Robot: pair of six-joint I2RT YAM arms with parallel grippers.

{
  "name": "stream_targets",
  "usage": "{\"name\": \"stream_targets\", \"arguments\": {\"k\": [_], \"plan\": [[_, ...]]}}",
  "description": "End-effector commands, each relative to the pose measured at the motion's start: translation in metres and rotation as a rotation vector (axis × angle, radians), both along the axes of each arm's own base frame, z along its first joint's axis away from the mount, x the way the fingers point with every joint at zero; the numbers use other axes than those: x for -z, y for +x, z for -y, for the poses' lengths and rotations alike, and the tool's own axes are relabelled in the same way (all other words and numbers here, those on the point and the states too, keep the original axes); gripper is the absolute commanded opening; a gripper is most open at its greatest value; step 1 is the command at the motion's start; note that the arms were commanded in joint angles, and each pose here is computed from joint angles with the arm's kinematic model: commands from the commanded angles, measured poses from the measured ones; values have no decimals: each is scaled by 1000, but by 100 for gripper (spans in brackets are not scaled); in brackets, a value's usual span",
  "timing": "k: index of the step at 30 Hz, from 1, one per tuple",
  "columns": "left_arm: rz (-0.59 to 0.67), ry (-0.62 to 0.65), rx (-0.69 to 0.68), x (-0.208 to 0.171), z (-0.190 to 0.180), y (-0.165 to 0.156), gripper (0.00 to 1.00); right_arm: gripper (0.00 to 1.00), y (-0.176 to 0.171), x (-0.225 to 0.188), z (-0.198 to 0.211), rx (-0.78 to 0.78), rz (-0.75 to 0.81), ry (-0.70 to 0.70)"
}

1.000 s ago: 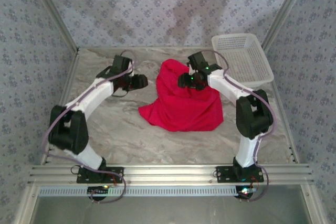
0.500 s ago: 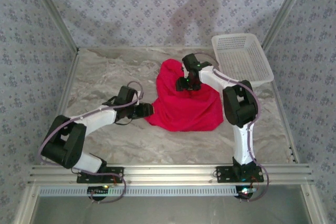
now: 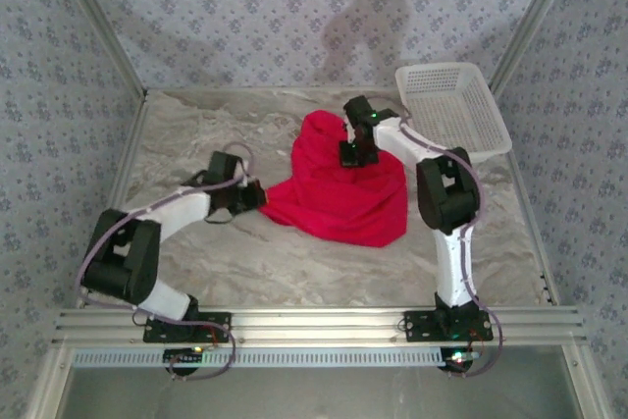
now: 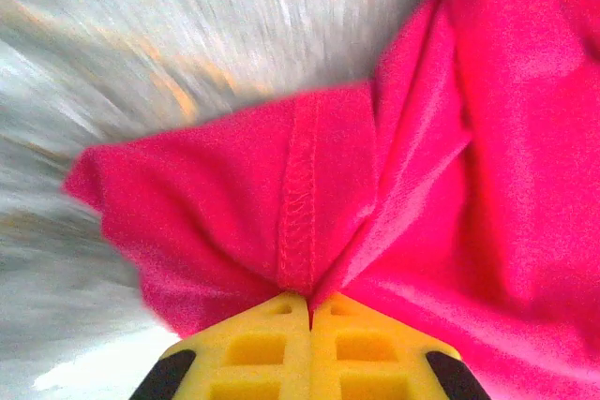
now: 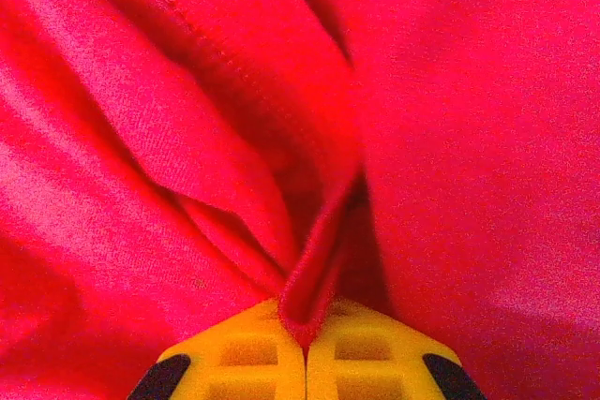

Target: Fold the inside-out t-shirt

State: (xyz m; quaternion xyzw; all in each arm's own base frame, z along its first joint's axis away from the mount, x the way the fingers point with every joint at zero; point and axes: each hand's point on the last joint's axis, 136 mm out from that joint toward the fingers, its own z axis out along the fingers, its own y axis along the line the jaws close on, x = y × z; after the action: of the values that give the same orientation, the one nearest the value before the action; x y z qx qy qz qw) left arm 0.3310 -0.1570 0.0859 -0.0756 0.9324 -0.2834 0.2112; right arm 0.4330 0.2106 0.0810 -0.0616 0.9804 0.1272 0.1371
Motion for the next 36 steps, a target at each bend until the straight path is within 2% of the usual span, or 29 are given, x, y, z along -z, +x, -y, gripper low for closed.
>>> {"name": "stream_targets", "arguments": {"k": [1,5,9,15,19,22,26,30,36], "plan": [[158,-39,-117,-84,-51,29,0,0,-3,-115,37,100,147,98],[310,-151,-345,-166,-125,45,0,0,-24,-190,91,249,254,224],[485,-207,-494,-232,-173,41,0,0,-47,-241,129,342,368,277],[610,-180,-530,-303,-195,26,0,0,-74,-295,135,353,453,351],[685,-223,-518,-338,-189,16,0,0,-90,-323,121,308,496,436],[657,-257,-461,-325,-166,17,5,0,-88,-315,112,284,471,474],[576,-200,-309,-276,-109,24,25,0,-81,-289,106,269,422,504],[496,-169,-104,-225,-32,20,36,0,-78,-268,116,298,400,458],[393,-63,225,-145,96,-13,50,0,-79,-239,156,441,372,356]]}}
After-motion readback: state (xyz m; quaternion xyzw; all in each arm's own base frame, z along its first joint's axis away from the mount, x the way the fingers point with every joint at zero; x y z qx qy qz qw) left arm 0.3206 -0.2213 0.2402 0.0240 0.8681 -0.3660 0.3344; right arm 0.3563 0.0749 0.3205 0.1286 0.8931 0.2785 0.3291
